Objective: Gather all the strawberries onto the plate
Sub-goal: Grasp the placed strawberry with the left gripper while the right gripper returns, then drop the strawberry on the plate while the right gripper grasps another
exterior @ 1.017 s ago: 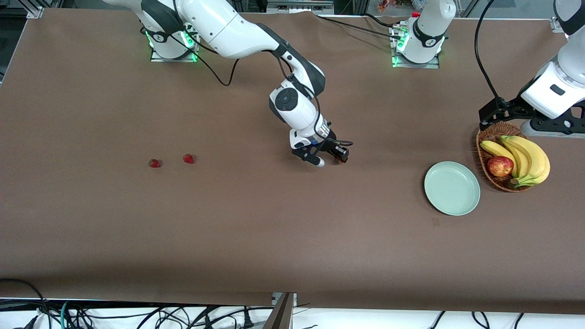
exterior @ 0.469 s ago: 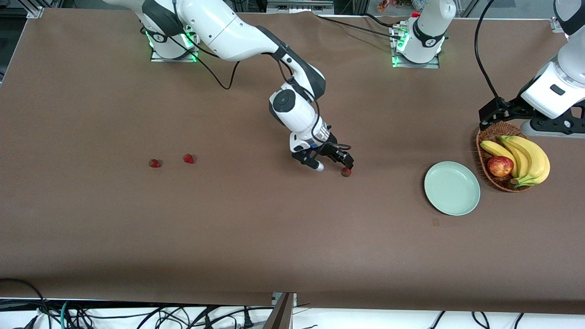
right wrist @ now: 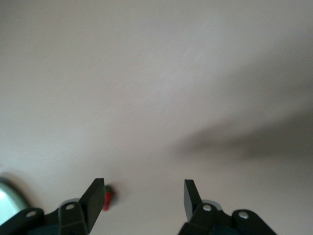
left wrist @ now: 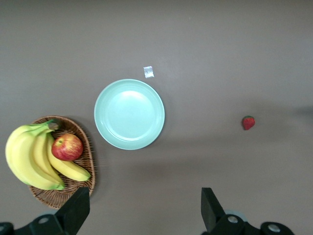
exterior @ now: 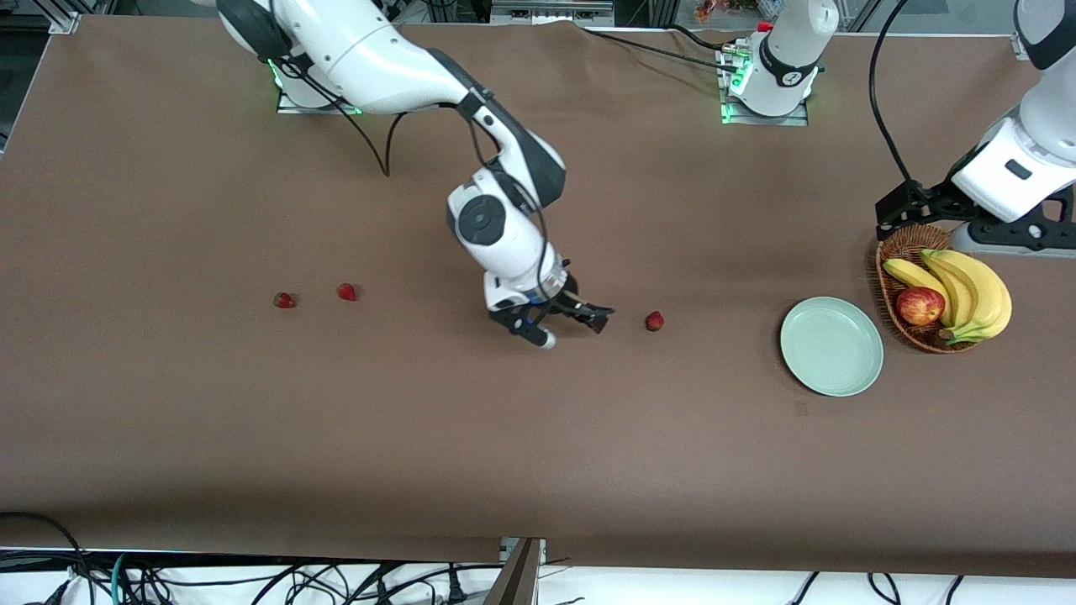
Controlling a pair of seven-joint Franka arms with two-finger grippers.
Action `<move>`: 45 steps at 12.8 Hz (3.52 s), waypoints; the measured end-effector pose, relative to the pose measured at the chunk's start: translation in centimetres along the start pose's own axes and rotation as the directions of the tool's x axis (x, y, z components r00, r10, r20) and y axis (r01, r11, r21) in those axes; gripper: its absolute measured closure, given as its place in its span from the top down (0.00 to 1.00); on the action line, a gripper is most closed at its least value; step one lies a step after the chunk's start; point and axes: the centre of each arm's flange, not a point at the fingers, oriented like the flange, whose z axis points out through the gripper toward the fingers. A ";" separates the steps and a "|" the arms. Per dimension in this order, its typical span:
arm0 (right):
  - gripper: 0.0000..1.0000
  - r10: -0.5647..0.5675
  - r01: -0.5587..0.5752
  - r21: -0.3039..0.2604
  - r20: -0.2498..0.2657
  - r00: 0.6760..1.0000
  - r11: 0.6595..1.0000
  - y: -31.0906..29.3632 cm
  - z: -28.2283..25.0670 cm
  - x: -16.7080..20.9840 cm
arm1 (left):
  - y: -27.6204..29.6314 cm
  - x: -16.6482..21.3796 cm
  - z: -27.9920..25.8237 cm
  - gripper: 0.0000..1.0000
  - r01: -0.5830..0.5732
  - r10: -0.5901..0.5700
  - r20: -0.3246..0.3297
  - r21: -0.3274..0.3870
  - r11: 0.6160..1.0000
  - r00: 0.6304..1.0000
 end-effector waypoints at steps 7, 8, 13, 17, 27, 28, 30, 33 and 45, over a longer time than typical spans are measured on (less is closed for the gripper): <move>0.74 -0.321 0.336 -0.301 0.099 0.942 0.893 8.2 -5.7 8.5 | 16.6 4.1 16.5 1.00 -0.207 0.220 0.145 -0.104 0.973 0.965; 0.74 -0.359 0.377 -0.325 0.117 0.926 0.867 10.4 -6.6 9.7 | 18.1 4.8 19.1 1.00 -0.222 0.235 0.126 -0.108 0.969 0.964; 0.74 -0.529 0.560 -0.352 0.190 0.827 0.750 23.7 -9.7 12.5 | 22.0 6.1 29.5 1.00 -0.254 0.261 0.046 -0.122 0.959 0.964; 0.79 -0.592 0.622 -0.364 0.205 0.780 0.694 32.9 -8.0 11.8 | 23.1 2.6 36.4 1.00 -0.275 0.270 -0.052 -0.118 0.954 0.961; 0.64 -0.588 0.619 -0.376 0.209 0.781 0.690 36.1 -6.7 10.7 | 24.0 0.9 38.3 0.34 -0.377 0.374 -0.056 -0.054 0.925 0.926; 0.64 -0.592 0.619 -0.376 0.201 0.781 0.689 36.2 -6.8 11.0 | 23.9 1.3 37.6 0.32 -0.379 0.376 -0.070 -0.048 0.924 0.924; 0.61 -0.595 0.619 -0.377 0.192 0.780 0.689 36.7 -7.1 11.7 | 23.8 2.0 35.2 0.32 -0.378 0.373 -0.096 -0.041 0.925 0.923; 0.56 -0.595 0.618 -0.376 0.190 0.781 0.690 37.2 -7.3 12.1 | 21.1 3.2 30.1 0.32 -0.417 0.417 -0.030 -0.018 0.909 0.909; 0.32 -0.574 0.589 -0.299 0.145 0.806 0.751 31.8 -7.8 11.7 | -11.7 6.2 37.1 0.32 -0.790 0.806 0.056 -0.170 0.589 0.589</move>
